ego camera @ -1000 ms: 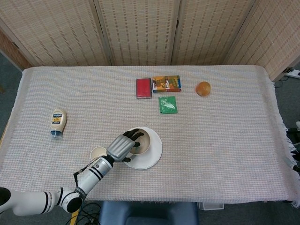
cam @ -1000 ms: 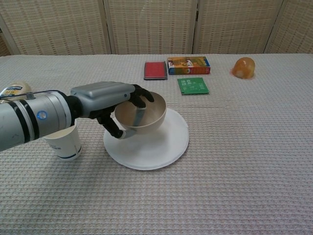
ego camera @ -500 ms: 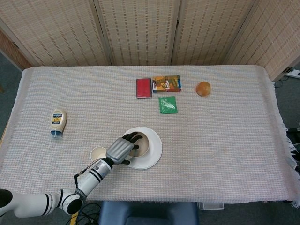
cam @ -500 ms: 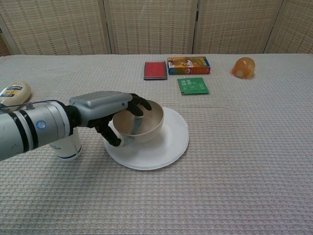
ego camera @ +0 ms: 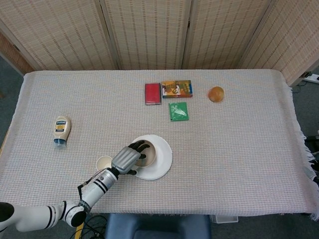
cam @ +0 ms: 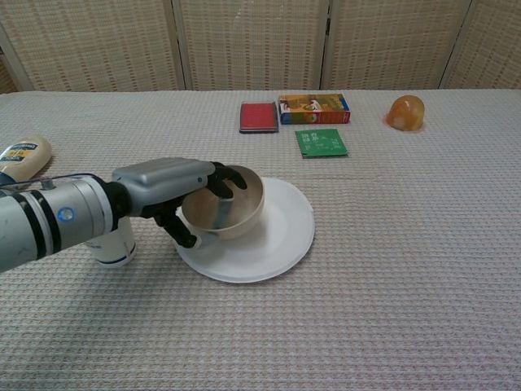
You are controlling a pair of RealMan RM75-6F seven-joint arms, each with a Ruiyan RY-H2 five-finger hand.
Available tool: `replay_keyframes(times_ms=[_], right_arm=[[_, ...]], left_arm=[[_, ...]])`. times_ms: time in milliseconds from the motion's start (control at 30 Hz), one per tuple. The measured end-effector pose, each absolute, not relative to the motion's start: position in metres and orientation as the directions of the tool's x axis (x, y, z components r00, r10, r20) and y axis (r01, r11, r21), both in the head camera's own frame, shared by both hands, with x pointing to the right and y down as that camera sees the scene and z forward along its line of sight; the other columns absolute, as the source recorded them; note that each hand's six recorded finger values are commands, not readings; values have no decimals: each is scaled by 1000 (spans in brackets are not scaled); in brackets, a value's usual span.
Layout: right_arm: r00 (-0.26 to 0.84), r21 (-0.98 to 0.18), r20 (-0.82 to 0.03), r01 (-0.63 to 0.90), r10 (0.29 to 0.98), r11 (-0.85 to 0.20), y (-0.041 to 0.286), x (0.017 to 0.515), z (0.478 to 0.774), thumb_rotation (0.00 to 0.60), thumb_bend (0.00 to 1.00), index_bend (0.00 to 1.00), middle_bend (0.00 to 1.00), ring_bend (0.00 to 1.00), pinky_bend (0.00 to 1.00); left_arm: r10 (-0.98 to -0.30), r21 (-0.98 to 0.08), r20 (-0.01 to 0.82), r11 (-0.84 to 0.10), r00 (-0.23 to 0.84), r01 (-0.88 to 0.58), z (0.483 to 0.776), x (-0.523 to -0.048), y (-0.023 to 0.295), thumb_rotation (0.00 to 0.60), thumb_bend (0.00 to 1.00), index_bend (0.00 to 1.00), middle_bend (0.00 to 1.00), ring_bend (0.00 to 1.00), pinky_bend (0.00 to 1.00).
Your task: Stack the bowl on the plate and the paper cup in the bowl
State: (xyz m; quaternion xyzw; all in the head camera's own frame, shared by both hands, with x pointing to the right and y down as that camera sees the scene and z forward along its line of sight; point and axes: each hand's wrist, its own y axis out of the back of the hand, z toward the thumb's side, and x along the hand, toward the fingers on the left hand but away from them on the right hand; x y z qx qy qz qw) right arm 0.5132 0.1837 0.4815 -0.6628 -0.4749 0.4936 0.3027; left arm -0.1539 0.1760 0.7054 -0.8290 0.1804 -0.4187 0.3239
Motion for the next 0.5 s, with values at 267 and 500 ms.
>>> replay_keyframes(times_ms=[267,500], right_arm=[[63,-871,-364,332,929,-363,184,513,480,600,259,10,21,0,0],[62,-871,-364,330,929,-363,184,513,481,600,259,10,21,0,0]], left_arm=[[-566,-690,558,-723,607,-39,698,-148,178,600,196,563,167,30,202],[-577,-694,542,-717,611,-61,694,-147,177,600,176,513,167,30,202]])
